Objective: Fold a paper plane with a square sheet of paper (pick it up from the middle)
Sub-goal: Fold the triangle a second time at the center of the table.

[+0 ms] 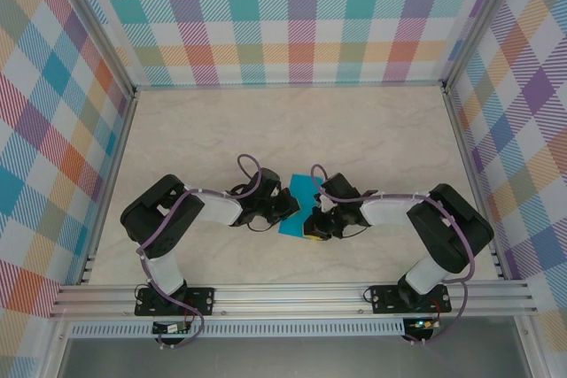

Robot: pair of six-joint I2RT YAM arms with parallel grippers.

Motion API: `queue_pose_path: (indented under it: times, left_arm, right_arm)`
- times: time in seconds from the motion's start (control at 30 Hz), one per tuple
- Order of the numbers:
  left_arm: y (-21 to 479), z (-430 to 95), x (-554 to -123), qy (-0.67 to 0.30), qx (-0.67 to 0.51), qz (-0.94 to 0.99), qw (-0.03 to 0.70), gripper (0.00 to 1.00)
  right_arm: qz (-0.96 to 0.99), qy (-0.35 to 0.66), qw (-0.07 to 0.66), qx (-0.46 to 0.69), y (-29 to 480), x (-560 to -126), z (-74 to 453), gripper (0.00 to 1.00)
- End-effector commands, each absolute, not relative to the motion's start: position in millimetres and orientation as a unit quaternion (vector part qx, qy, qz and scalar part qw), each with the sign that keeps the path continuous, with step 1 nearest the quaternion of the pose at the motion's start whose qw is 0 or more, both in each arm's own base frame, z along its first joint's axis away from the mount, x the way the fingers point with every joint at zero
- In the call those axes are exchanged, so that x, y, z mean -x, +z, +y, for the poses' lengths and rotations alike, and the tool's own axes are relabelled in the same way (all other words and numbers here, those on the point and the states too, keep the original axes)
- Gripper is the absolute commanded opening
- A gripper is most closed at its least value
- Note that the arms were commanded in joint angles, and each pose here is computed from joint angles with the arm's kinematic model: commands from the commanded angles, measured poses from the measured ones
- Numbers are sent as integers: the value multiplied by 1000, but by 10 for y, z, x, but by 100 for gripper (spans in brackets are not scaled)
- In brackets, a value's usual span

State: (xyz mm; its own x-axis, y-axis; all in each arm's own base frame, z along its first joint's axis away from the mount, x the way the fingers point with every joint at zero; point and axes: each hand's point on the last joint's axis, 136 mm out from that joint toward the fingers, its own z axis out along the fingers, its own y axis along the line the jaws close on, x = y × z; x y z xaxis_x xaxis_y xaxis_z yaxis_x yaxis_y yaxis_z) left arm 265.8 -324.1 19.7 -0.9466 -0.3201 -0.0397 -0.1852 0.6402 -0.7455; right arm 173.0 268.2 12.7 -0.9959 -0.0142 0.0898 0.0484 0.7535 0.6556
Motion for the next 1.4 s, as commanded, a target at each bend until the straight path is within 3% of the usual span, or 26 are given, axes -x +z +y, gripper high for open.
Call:
queue_pose_path:
  times: [0.0, 0.27, 0.6, 0.83, 1.13, 1.37]
  left_arm:
    - [-141, -3032, -2422, -338, 153, 927, 50, 0]
    - [-130, -3028, -2418, -339, 151, 927, 51, 0]
    - [-101, -3042, -2419, -341, 146, 927, 50, 0]
    - [-107, -3051, -2418, -341, 143, 928, 48, 0]
    - [-125, -3024, -2409, -336, 146, 929, 50, 0]
    - [-160, -2987, -2393, -331, 151, 930, 50, 0]
  right_arm:
    - [-943, -326, 71, 13, -9, -1511, 2513, 10]
    - [-944, -322, 77, 16, -18, -1369, 2390, 8]
    - [-920, -390, -18, -24, 689, -1829, 2747, 6]
    - [-926, -377, 1, -11, 470, -2001, 2890, 4]
    - [-948, -316, 25, -2, -35, -1743, 2539, 5]
    - [-947, -319, 29, -8, -50, -1625, 2467, 7]
